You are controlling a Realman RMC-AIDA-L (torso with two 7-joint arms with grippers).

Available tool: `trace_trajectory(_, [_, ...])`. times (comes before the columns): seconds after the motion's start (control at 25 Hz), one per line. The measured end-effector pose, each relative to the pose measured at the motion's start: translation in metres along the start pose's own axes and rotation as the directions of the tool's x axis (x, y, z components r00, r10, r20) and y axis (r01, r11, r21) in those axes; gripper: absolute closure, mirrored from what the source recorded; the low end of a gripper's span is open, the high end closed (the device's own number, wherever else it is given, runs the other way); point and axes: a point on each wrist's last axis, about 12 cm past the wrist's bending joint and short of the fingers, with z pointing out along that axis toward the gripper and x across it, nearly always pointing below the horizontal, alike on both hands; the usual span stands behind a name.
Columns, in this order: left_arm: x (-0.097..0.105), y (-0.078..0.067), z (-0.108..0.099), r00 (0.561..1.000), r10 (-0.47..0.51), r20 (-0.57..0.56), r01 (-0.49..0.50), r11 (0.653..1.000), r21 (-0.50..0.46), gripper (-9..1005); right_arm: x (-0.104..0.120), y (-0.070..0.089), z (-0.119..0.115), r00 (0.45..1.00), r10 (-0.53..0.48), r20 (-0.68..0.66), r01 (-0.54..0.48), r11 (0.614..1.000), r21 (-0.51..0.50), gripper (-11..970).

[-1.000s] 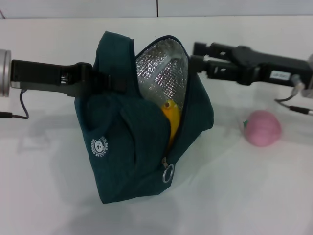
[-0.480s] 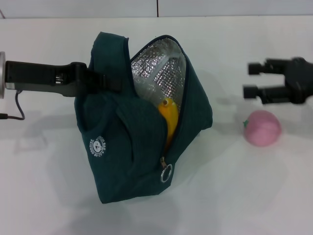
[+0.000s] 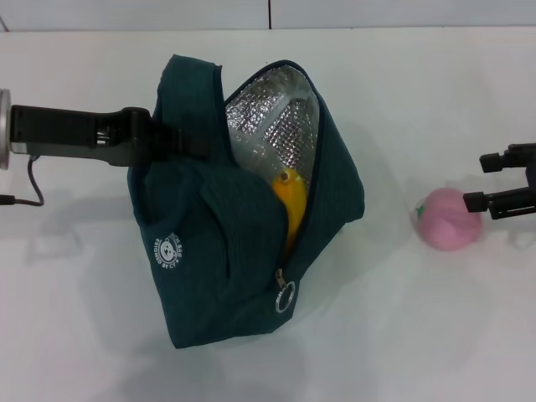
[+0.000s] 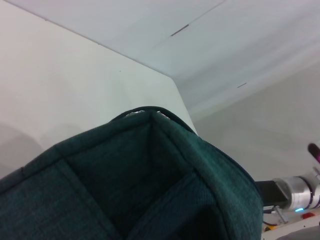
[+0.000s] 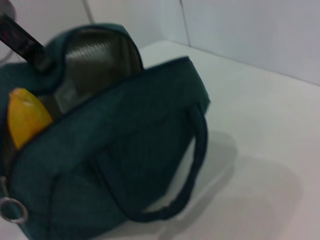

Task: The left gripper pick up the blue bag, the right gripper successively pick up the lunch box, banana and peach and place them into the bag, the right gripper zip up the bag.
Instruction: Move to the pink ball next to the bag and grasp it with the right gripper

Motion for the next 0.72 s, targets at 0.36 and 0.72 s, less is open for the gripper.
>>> trace_trajectory(0.36, [-0.001,0.000,0.000,1.000,0.003,-0.001,-0.003,1.000,0.001,959,0.010,0.001,0.031,0.995,0.003,-0.095,0.000,0.999,0.034,133])
trace_trajectory(0.72, [-0.002,-0.001,0.001,1.000,0.005,0.002,-0.005,1.000,0.001,959,0.009,0.004,0.047,0.989,-0.022,-0.145,0.028,0.999,0.037,146])
